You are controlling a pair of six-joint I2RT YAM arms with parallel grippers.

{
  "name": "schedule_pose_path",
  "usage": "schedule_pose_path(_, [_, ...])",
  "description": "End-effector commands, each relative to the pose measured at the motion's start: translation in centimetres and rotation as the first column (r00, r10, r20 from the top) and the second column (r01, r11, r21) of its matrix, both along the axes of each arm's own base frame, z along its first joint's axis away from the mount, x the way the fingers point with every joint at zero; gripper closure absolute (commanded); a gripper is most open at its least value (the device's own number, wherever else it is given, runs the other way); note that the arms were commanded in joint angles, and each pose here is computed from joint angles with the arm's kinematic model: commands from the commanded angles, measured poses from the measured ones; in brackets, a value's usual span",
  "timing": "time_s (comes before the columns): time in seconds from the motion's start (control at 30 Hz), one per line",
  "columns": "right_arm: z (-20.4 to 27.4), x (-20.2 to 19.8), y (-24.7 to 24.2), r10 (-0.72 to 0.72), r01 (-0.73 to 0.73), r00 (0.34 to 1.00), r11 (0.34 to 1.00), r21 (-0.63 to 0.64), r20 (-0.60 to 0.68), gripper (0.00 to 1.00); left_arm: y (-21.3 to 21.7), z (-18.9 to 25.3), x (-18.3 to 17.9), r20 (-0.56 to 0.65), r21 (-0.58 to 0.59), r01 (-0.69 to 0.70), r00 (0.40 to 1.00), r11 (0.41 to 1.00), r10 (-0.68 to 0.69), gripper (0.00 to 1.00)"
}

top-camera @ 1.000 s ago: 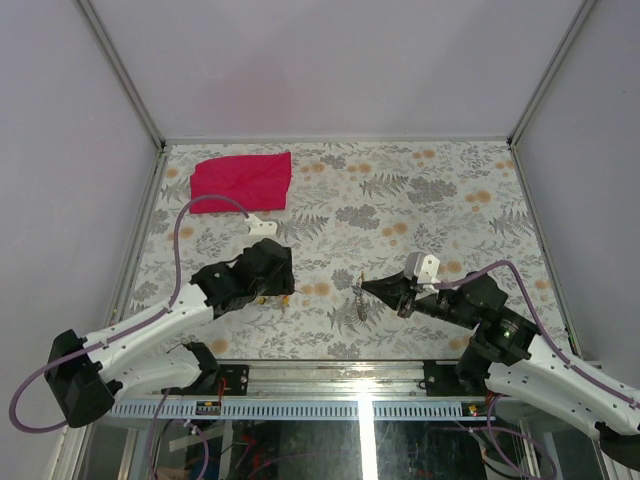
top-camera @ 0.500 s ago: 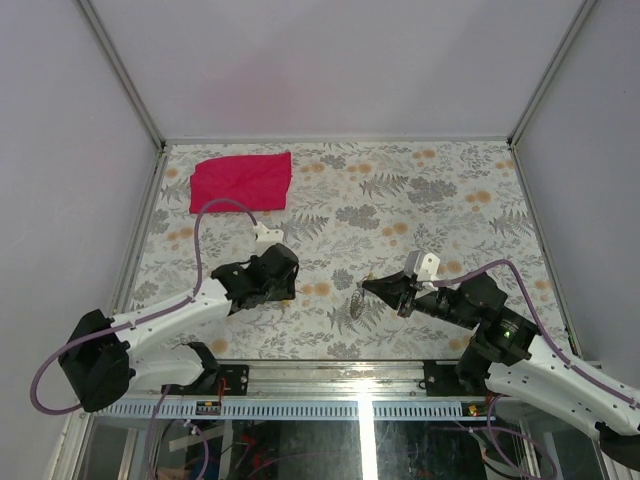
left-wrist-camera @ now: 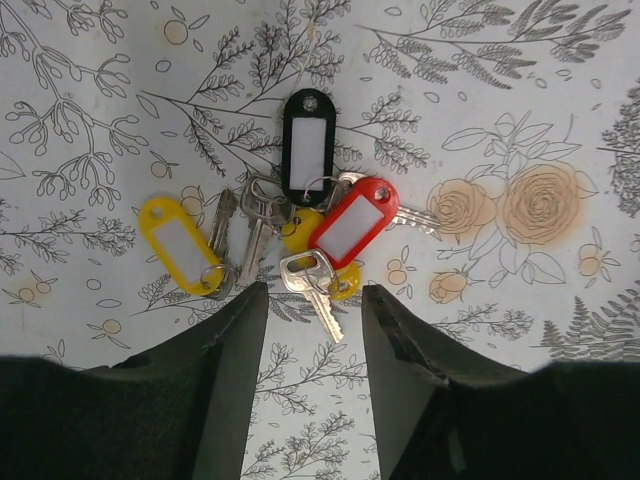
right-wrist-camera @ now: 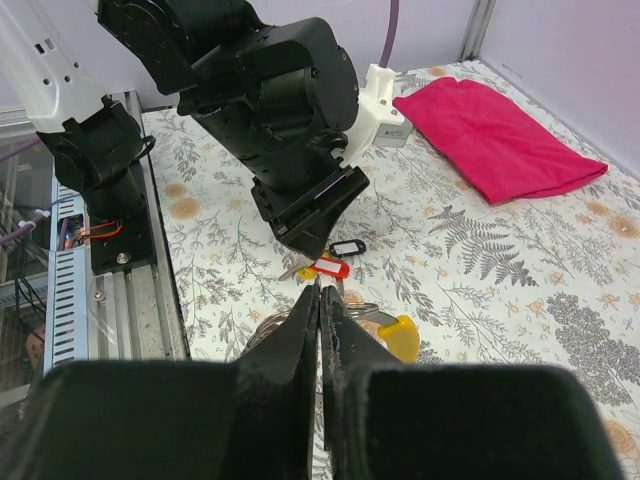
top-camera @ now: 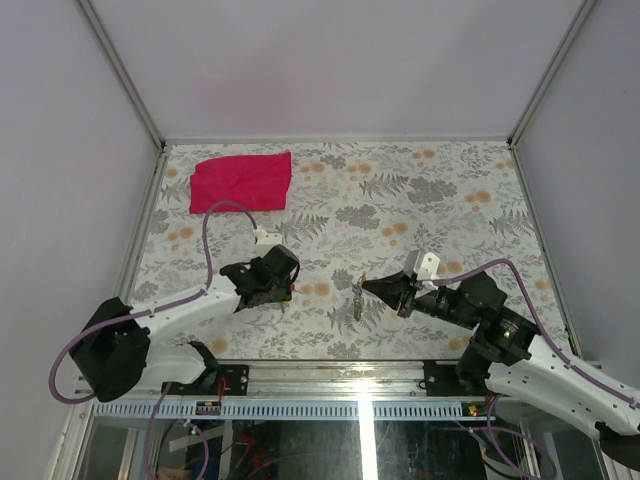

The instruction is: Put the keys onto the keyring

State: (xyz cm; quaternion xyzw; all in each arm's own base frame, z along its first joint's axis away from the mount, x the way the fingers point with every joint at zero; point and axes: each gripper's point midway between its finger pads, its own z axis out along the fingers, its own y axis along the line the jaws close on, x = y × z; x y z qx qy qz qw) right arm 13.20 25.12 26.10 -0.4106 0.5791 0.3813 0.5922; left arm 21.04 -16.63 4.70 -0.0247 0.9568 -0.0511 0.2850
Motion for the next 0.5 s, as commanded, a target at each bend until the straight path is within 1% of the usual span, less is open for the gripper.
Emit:
schedule_pose_path(0.0, [2.0,0.2,-0.1,-0.016,0.014,0.999,0.998,0.063,0.031,1.0,-0.1,-0.4,0.9,0.033,-0.016,-0.017,0.999,1.0,0.017,0.57])
schedule_pose_path(0.27, [2.0,0.2,-0.1,-0.015,0.013,1.0,0.998,0.066,0.026,1.0,-0.4,-1.6,0.7,0.012,-0.031,-0.008,1.0,0.999,0.009,0.57])
schedule_pose_path(0.47, [2.0,0.1,-0.2,-0.018,0.016,1.0,0.998,0.067,0.026,1.0,-0.7,-2.3,0.7,-0.008,-0.031,-0.001,1.0,1.0,0.001,0.64])
